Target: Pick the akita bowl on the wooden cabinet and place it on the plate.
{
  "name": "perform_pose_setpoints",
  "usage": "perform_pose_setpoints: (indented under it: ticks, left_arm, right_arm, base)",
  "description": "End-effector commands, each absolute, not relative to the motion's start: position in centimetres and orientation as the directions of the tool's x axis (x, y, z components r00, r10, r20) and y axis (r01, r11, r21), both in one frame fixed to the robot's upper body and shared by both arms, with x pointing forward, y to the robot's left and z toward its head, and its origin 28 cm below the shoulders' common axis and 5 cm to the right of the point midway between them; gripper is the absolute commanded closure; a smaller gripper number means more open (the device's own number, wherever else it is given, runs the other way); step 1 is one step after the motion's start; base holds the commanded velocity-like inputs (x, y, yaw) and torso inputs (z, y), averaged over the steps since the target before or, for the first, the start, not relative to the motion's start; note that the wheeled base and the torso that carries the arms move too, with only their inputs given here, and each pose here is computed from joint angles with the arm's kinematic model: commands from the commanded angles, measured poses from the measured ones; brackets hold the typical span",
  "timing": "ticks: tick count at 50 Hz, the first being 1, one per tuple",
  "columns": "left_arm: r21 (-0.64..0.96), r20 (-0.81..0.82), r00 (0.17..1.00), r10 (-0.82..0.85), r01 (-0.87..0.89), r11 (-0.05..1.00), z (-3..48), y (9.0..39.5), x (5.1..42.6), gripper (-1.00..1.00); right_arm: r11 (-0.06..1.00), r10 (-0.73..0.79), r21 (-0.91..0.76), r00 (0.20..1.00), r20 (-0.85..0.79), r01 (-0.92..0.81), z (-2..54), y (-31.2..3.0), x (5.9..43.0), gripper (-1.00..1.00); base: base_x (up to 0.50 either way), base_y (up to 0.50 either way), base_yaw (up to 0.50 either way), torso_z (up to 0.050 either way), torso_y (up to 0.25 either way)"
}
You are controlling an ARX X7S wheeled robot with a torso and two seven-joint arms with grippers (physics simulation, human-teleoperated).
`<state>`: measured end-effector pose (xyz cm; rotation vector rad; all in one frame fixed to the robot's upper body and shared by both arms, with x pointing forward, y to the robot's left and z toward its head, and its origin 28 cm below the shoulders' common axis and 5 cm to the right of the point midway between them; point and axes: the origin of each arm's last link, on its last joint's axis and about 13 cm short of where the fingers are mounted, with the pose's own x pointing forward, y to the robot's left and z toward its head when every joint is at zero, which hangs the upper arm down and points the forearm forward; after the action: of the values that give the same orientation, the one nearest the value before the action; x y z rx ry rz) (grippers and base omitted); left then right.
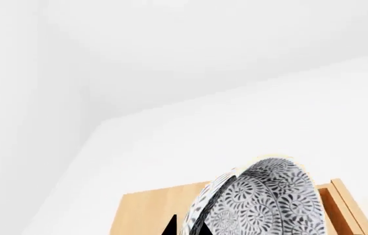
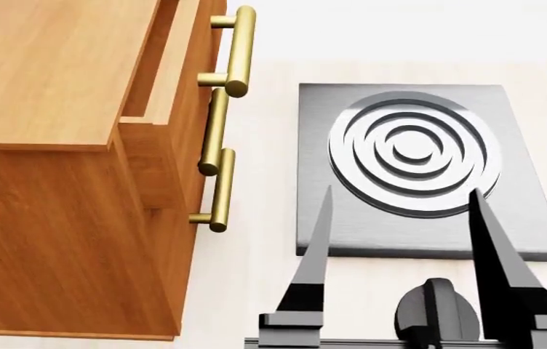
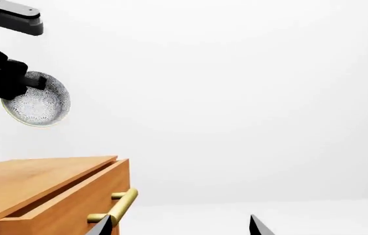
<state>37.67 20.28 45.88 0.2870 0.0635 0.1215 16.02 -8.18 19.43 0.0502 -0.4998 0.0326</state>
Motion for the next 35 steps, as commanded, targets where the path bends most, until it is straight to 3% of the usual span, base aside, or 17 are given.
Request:
perform_pose_setpoints:
  ticks: [1, 19, 35]
  left_arm:
    - [0.349, 0.078, 0.997, 0.023, -0.049, 0.936, 48.4, 18.1, 36.5, 1.0]
    - [0.518, 0.206, 0.96, -0.189, 0.057, 0.854, 49.1, 14.2, 33.2, 1.0]
    - [0.76, 0.237, 0.894, -0.38, 0.073, 0.646, 48.1, 11.8, 30.7, 1.0]
  right_arm:
    - [0.998, 0.016, 0.041, 0.875, 0.485, -0.041, 19.6, -8.2, 15.9, -1.0]
    - [0.998, 0.014, 0.047, 0.871, 0.491, -0.042, 19.8, -8.3, 15.7, -1.0]
    - [0.998, 0.008, 0.053, 0.868, 0.497, -0.039, 19.9, -8.5, 15.6, -1.0]
  base:
    - [0.0, 0.0, 0.0, 0.0, 0.0]
    - [0.0, 0.0, 0.0, 0.0, 0.0]
    - [0.0, 0.0, 0.0, 0.0, 0.0]
